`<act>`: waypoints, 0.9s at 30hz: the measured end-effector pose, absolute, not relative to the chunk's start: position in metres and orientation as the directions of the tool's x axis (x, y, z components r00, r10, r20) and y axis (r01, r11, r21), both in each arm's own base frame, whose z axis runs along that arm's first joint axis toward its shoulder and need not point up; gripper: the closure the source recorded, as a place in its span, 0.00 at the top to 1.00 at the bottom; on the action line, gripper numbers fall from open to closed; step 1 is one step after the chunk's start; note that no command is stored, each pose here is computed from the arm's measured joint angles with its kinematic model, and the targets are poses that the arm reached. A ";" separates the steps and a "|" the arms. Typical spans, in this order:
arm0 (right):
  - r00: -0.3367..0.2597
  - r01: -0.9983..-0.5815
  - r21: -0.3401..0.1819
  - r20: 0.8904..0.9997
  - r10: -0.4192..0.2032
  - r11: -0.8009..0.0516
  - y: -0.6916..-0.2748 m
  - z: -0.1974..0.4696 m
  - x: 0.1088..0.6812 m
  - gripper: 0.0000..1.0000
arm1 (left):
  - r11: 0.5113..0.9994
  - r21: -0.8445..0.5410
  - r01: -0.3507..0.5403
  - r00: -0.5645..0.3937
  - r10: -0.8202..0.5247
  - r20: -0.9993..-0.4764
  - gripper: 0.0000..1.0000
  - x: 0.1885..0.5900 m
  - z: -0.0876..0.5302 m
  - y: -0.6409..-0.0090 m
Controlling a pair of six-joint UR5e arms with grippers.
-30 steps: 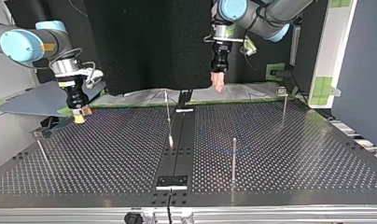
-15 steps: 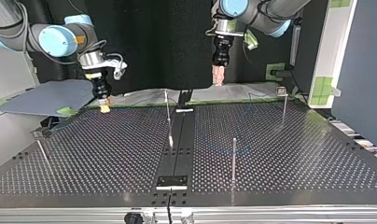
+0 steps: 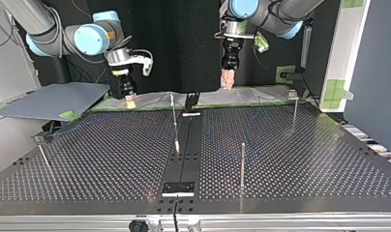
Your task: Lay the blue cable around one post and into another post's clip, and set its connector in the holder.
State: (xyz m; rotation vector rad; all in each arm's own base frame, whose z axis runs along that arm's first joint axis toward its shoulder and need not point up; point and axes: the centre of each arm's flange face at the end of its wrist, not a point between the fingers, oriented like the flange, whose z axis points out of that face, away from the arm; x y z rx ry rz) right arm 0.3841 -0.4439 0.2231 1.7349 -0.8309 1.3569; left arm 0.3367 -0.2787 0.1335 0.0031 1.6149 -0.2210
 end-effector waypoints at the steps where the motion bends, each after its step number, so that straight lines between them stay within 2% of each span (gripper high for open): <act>1: 0.221 -0.852 0.176 0.975 -0.035 -0.493 -0.441 0.223 0.387 1.00 | 0.981 -0.141 0.137 -0.058 -0.134 -0.989 1.00 0.337 0.134 -0.279; 8: 0.227 -0.851 0.183 0.973 -0.031 -0.493 -0.410 0.208 0.408 1.00 | 0.981 -0.145 0.130 -0.056 -0.139 -0.989 1.00 0.339 0.134 -0.276; 22: 0.208 -0.855 0.182 0.978 -0.001 -0.486 -0.357 0.170 0.450 1.00 | 0.982 -0.147 0.116 -0.058 -0.141 -0.988 1.00 0.343 0.133 -0.271; 27: 0.203 -0.844 0.178 0.979 0.006 -0.505 -0.337 0.146 0.470 1.00 | 0.983 -0.146 0.111 -0.061 -0.140 -0.988 1.00 0.345 0.133 -0.269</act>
